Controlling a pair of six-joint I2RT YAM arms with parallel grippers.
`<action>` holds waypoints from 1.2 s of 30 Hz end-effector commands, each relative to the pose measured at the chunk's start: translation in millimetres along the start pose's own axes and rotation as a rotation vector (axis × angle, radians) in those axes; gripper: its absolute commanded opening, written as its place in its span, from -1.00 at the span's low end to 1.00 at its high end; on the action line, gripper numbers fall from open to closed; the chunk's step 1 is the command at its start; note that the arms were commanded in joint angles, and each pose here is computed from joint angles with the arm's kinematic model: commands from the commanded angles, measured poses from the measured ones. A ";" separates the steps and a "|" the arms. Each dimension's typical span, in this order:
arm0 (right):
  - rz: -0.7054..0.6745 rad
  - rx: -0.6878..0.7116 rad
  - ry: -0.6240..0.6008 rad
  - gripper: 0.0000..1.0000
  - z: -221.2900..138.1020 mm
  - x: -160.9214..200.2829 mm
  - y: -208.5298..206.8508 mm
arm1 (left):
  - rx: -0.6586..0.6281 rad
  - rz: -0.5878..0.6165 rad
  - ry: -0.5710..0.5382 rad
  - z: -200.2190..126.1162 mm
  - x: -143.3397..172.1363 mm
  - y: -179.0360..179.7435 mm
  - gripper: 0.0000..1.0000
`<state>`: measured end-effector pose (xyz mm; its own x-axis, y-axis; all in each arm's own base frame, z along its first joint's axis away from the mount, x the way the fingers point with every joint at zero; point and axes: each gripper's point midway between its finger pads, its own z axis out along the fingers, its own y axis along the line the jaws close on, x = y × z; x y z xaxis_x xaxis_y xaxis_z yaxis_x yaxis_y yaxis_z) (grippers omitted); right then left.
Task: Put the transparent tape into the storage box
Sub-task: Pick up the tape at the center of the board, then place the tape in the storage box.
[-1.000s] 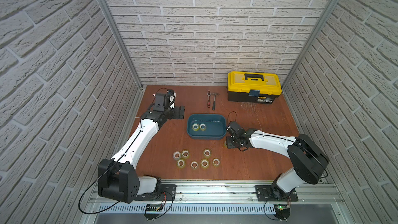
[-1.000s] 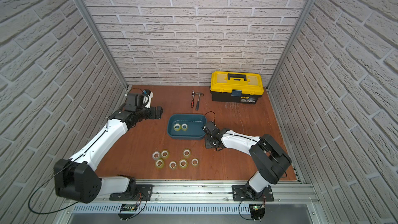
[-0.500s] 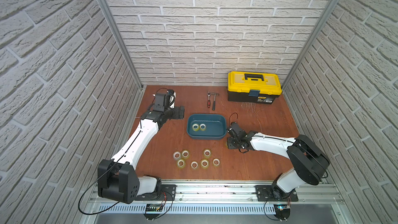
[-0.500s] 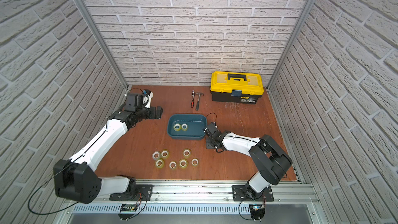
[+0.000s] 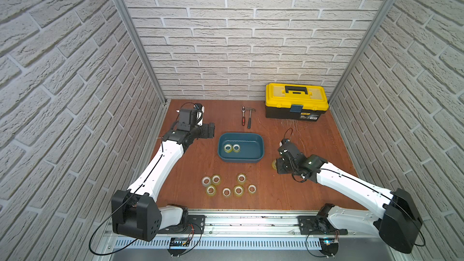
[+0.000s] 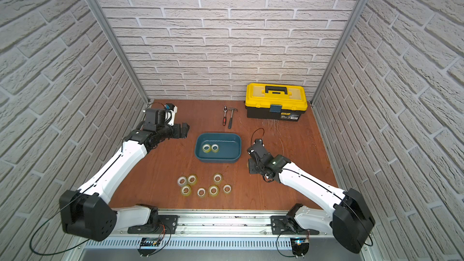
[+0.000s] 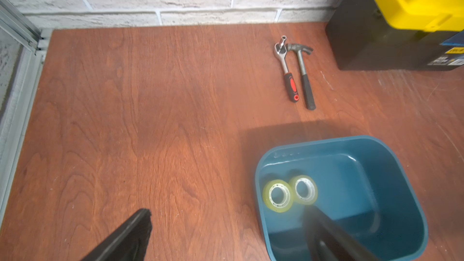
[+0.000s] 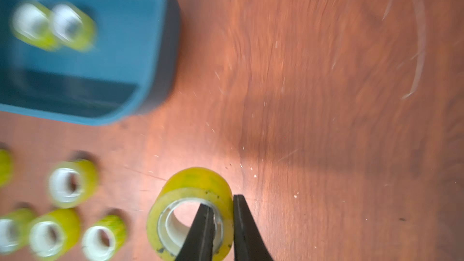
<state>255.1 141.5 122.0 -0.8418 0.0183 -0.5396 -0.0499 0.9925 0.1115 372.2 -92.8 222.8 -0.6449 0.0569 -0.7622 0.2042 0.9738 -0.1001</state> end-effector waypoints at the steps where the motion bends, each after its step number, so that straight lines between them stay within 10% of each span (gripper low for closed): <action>1: -0.042 0.001 -0.062 -0.81 -24.3 -27.9 3.5 | 0.042 -0.046 -0.072 -2.8 -12.9 1.6 0.97; 12: -0.150 -0.150 0.044 -0.94 29.7 -97.3 98.9 | 0.052 -0.207 -0.038 12.8 -13.6 37.8 0.97; 36: -0.169 -0.014 0.197 -0.89 166.2 -78.0 118.0 | 0.049 -0.134 -0.045 6.1 -13.6 21.9 0.97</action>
<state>393.5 263.9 31.5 -0.9199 -0.1943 -0.3408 -0.2100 0.9777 0.0094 388.0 -73.1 216.9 -0.6642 -0.1020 -0.7405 0.1397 0.9563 -0.2570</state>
